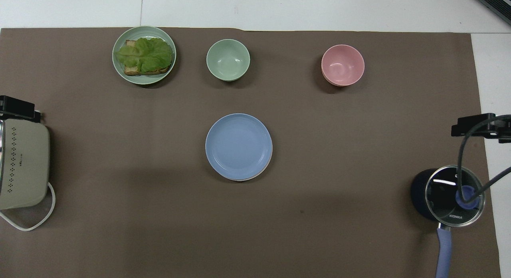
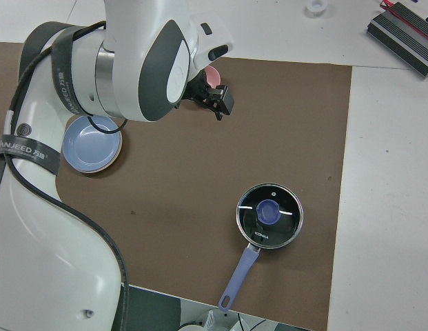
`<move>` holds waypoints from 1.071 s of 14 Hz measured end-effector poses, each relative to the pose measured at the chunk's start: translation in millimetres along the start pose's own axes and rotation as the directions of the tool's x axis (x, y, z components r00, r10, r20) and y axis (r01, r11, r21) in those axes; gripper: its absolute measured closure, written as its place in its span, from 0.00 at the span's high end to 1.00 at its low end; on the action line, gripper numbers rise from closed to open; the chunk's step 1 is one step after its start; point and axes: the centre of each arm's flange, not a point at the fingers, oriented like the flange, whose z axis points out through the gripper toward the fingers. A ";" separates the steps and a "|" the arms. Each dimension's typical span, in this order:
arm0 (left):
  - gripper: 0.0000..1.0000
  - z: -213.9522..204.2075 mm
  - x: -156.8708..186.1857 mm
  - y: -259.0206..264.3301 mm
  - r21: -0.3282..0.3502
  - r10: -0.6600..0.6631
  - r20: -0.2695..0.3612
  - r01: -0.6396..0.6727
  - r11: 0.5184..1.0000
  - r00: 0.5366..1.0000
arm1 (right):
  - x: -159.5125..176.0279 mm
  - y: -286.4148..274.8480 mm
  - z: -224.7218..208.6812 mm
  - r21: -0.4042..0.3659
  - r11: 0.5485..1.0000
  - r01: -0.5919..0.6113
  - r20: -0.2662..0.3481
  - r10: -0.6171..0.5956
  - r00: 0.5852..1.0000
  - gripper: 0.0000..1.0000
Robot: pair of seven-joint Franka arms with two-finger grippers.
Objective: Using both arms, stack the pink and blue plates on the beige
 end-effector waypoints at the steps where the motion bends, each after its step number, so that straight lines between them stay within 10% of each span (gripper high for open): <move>1: 1.00 0.0 0.0 0.0 0.000 0.000 0.000 0.000 1.000 1.000 | 0.8 -0.7 1.7 -0.001 1.000 0.001 0.003 -0.001 1.000 1.00; 15: 1.00 0.0 0.0 0.0 0.000 0.000 0.000 0.000 1.000 1.000 | -5.8 2.3 -5.4 -0.040 0.999 0.038 0.045 -0.036 0.998 1.00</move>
